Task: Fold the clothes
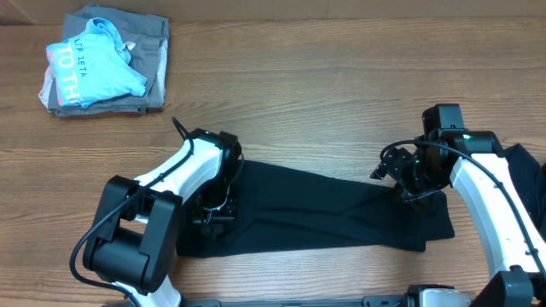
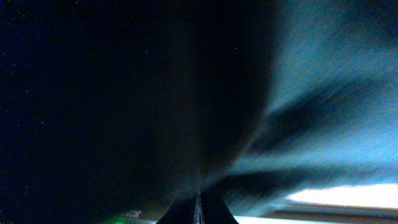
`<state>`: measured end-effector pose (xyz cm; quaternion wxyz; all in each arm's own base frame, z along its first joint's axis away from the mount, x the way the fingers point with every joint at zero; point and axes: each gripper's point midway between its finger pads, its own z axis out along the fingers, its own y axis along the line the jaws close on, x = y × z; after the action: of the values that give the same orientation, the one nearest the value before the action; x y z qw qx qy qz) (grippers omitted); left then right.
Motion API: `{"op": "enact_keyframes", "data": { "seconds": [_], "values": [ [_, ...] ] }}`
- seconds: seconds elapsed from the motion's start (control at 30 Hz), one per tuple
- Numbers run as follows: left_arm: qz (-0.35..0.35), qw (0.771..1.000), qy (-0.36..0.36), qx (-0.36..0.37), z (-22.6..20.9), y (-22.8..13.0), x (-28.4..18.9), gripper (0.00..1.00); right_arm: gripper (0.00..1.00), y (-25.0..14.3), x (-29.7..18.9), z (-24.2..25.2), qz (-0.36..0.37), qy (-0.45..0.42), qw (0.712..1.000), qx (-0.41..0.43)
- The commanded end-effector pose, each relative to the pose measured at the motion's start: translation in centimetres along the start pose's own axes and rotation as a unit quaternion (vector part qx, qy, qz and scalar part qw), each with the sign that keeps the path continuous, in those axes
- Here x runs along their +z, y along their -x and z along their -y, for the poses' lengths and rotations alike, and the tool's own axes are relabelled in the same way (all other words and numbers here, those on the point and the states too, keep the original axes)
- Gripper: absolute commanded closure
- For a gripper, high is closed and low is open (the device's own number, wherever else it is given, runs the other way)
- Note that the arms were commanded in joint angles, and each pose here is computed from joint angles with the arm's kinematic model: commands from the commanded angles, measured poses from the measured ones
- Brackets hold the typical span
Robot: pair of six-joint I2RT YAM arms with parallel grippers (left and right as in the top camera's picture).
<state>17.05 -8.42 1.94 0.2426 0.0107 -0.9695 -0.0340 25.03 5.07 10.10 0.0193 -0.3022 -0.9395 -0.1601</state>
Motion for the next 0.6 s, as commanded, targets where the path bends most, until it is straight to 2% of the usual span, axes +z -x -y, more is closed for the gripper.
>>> {"op": "enact_keyframes", "data": {
  "seconds": [0.0, 0.23, 0.33, 0.5, 0.57],
  "values": [
    [-0.031, 1.0, 0.003, 0.006, -0.4, -1.6, 0.3, 0.96, 0.26, -0.1, 0.0, 0.1, 0.004, -0.003, 1.0, -0.004],
    [-0.051, 0.999, -0.007, 0.003, -0.1, -2.6, 0.1, 0.96, 0.26, -0.1, 0.0, 0.2, 0.004, -0.003, 1.0, -0.004],
    [-0.035, 0.999, -0.013, 0.005, 0.0, -2.6, -0.4, 0.96, 0.26, 0.1, 0.0, 0.0, 0.007, -0.001, 1.0, -0.006],
    [0.082, 0.995, -0.056, 0.014, 1.0, -0.8, -3.5, 0.96, 0.27, 0.5, 0.0, -0.3, 0.015, 0.006, 1.0, -0.011],
    [0.152, 0.985, -0.08, 0.024, 1.5, 0.0, -5.6, 0.96, 0.33, 0.6, 0.0, -0.5, 0.019, 0.009, 1.0, -0.014]
  ]
}}
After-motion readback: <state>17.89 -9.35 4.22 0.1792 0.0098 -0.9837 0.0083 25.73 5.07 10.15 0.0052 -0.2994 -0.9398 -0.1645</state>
